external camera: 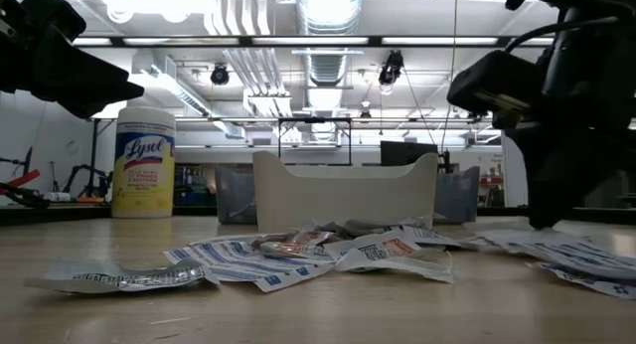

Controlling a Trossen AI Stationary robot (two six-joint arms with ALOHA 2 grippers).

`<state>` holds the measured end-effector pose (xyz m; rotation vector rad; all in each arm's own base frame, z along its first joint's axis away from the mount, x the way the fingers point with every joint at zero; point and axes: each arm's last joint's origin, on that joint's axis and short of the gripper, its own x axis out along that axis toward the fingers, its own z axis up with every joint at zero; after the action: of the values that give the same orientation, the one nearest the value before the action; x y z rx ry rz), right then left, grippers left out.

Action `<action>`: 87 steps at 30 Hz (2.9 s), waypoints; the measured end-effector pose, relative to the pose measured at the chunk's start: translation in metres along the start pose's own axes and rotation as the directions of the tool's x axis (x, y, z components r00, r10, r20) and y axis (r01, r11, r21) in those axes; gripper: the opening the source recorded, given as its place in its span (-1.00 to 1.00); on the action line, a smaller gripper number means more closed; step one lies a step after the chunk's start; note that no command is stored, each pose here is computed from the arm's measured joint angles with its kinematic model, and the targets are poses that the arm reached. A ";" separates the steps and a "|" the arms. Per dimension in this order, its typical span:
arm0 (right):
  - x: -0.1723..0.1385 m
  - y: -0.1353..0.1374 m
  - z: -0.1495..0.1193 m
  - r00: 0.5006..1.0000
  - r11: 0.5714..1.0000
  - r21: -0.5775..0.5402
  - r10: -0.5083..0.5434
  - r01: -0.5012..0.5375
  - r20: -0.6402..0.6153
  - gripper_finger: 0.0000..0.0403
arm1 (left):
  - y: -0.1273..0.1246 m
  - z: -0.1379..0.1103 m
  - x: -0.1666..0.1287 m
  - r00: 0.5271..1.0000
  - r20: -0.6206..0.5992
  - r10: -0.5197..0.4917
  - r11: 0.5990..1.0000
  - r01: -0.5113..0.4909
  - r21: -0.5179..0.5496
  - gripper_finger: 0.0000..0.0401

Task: Pick & Place First Aid Supplies
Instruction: Put the blue bandage into the right black bin

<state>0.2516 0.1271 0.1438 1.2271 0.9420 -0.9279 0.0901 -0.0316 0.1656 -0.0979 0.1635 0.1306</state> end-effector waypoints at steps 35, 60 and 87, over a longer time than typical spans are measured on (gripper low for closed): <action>-0.042 -0.028 0.016 0.975 0.971 -0.105 -0.221 0.216 -0.038 -0.96 | 0.000 0.000 0.000 1.000 0.000 0.000 1.000 0.000 0.000 -0.12; -0.063 -0.023 0.016 0.973 0.979 -0.199 -0.095 0.052 -0.212 -0.96 | 0.000 0.000 0.000 1.000 -0.002 0.000 1.000 0.000 0.006 -0.12; -0.122 -0.022 0.045 0.925 0.928 -0.184 0.351 -0.323 0.143 -0.96 | 0.000 0.000 0.000 1.000 -0.002 0.000 1.000 0.000 0.002 -0.12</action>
<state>0.1933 0.0883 0.2556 1.1100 0.6255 -0.6589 0.0903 -0.0318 0.1656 -0.0957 0.1652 0.1303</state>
